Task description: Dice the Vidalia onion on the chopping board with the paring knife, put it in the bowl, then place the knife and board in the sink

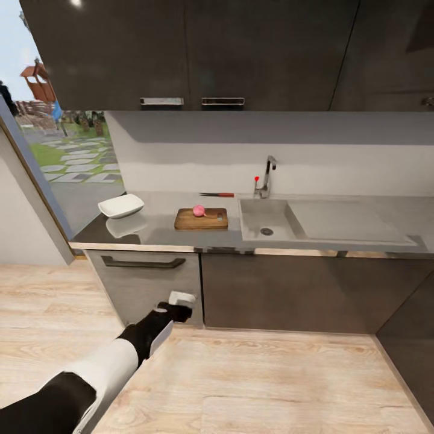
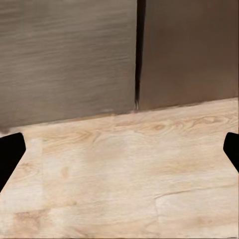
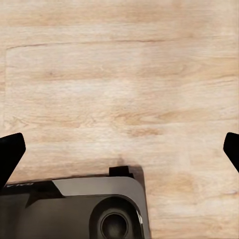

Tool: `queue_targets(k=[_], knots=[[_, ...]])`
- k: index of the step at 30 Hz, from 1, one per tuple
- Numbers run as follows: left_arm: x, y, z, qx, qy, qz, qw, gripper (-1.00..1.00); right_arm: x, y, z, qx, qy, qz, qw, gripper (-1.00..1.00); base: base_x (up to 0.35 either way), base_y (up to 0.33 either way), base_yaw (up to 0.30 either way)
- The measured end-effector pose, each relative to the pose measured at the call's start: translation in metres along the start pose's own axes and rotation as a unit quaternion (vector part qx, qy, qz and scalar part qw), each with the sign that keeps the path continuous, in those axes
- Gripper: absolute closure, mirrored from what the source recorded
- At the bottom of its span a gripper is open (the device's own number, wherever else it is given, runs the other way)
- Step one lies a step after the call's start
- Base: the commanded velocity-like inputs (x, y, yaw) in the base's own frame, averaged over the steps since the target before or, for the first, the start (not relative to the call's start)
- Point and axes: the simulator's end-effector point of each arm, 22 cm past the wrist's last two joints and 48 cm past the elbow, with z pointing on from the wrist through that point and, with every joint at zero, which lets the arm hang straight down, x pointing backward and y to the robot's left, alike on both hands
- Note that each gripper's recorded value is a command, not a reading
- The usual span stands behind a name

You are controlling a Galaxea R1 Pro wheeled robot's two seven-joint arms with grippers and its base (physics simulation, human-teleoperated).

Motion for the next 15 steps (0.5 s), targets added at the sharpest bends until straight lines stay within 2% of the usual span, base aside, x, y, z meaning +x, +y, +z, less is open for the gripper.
queue_targets(k=[3,4,5,7,11,15], knots=[[0.057,0.014,0.006,-0.015,0.004,-0.001,0.9999,-1.0,-0.001,-0.001,0.0,0.0,-0.001,0.0,1.0,-1.0,0.0,0.0,0.0],[0.063,0.015,0.005,-0.015,0.002,-0.001,0.9999,-1.0,-0.001,-0.001,0.0,0.0,-0.001,0.0,1.0,-1.0,0.0,0.0,0.0],[0.073,0.016,0.004,-0.007,-0.018,-0.003,0.9998,-1.0,-0.001,-0.001,0.0,0.0,-0.002,0.0,1.0,-1.0,0.0,0.0,0.0],[0.085,0.019,0.002,-0.005,-0.025,-0.004,0.9997,-1.0,-0.001,-0.001,0.0,0.0,-0.001,0.0,1.0,-1.0,0.0,0.0,0.0],[0.134,0.027,-0.005,-0.006,-0.015,-0.005,0.9999,-1.0,-0.002,-0.004,0.001,0.006,-0.001,-0.001,1.0,-1.0,0.0,0.0,0.0],[0.167,0.029,-0.019,-0.009,-0.05,-0.009,0.9987,-1.0,-0.011,-0.021,0.008,0.035,0.005,-0.002,0.9994,-1.0,0.0,0.0,0.0]])
